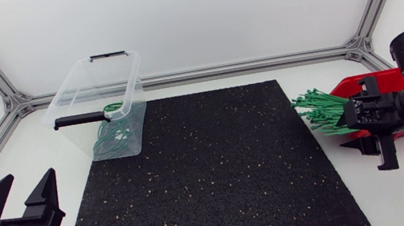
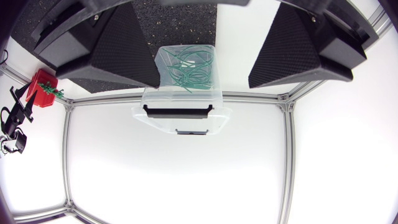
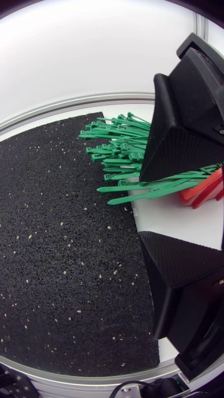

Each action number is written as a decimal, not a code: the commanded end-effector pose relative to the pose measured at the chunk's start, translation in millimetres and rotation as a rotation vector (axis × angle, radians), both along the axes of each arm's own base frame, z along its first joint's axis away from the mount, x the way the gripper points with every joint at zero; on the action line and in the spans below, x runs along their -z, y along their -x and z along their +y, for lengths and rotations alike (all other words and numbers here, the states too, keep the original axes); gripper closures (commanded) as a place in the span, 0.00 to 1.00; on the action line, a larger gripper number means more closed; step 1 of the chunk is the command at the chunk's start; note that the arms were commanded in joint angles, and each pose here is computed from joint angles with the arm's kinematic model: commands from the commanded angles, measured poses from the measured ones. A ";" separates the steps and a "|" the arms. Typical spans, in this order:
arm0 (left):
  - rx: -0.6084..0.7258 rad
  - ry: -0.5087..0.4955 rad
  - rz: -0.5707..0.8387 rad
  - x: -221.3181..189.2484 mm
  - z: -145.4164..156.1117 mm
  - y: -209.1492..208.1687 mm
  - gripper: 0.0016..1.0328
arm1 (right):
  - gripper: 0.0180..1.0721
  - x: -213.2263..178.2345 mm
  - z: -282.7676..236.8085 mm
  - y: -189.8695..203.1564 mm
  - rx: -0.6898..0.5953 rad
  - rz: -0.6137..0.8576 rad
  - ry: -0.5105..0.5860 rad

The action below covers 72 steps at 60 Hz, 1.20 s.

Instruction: Take a green cable tie from the red box, thread the tail through the head to close it, then place it in the transparent bin on the left.

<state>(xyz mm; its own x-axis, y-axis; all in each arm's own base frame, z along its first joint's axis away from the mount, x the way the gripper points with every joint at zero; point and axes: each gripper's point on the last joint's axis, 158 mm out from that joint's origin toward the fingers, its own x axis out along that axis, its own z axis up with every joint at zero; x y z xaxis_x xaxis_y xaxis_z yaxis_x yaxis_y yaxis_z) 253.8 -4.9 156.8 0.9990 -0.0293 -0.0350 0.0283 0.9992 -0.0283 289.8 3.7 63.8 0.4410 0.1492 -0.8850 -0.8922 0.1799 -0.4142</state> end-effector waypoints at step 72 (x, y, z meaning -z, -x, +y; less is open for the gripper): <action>0.016 0.017 0.061 24.7 -4.0 -0.7 0.04 | 0.91 19.3 -0.6 -10.3 -0.050 0.031 0.089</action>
<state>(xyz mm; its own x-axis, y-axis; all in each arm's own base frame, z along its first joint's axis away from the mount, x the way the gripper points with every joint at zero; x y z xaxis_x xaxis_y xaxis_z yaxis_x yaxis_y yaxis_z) 253.8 -6.5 156.8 0.9988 -0.0354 -0.0350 0.0344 0.9990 -0.0283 297.4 2.7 39.2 0.4101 0.0844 -0.9081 -0.9089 0.1211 -0.3991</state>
